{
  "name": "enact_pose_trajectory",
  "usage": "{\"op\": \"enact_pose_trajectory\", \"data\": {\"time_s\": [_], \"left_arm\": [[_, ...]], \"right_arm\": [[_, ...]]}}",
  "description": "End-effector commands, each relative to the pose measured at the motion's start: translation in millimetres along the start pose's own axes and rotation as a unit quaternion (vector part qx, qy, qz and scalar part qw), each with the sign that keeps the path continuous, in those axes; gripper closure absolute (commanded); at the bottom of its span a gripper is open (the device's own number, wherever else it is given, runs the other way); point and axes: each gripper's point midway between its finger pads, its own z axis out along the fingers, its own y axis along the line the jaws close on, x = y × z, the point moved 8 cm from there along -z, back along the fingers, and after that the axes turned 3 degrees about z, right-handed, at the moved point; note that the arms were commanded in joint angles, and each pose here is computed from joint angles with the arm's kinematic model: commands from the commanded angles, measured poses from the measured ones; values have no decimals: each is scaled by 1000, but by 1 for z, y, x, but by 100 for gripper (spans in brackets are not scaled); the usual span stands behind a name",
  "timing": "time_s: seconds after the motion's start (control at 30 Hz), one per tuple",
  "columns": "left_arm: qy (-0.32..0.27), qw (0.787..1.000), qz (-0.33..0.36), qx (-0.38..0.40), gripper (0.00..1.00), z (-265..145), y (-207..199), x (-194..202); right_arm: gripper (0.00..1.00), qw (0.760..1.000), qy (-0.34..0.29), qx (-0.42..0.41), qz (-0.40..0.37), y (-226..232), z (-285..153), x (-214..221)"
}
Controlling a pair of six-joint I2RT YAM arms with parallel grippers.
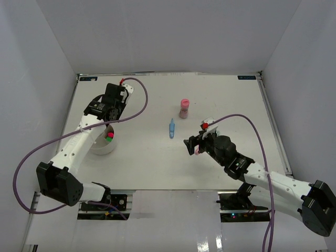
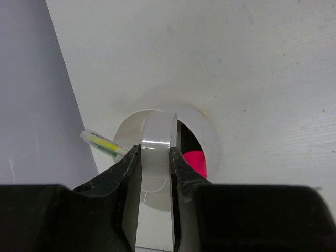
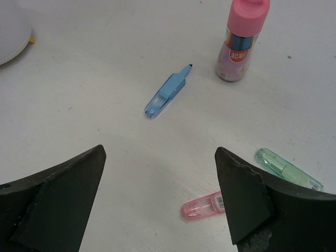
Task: Sort the stationery into containers
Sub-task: Place the stationery in the storage box.
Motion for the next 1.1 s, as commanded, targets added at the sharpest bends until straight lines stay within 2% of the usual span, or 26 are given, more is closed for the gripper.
{"op": "enact_pose_trajectory", "data": {"time_s": [0.0, 0.3, 0.47, 0.53, 0.57, 0.67, 0.87, 1.07], "left_arm": [[6, 999, 52, -5, 100, -3, 17, -1], [35, 998, 55, 19, 100, 7, 19, 13], [16, 999, 26, 25, 100, -28, 23, 30], [27, 999, 34, 22, 100, -38, 24, 44], [14, 999, 30, 15, 100, -49, 27, 48], [12, 999, 41, -6, 100, -52, 30, 57], [24, 994, 105, -17, 100, -27, 29, 54], [33, 986, 162, -33, 100, -5, 38, 33]], "right_arm": [[9, 1000, -15, 8, -4, -2, -2, -2], [9, 1000, -22, 22, -2, -7, -4, -1], [9, 999, -28, 29, 2, -9, -6, -2], [9, 999, -31, 28, 3, -9, -6, -3], [9, 999, -30, 27, 3, -9, -6, -3], [9, 999, -27, 21, 5, -8, -5, -2], [9, 999, -31, 25, 9, -9, -6, -1], [9, 999, -32, 25, 9, -9, -6, 0]]}}
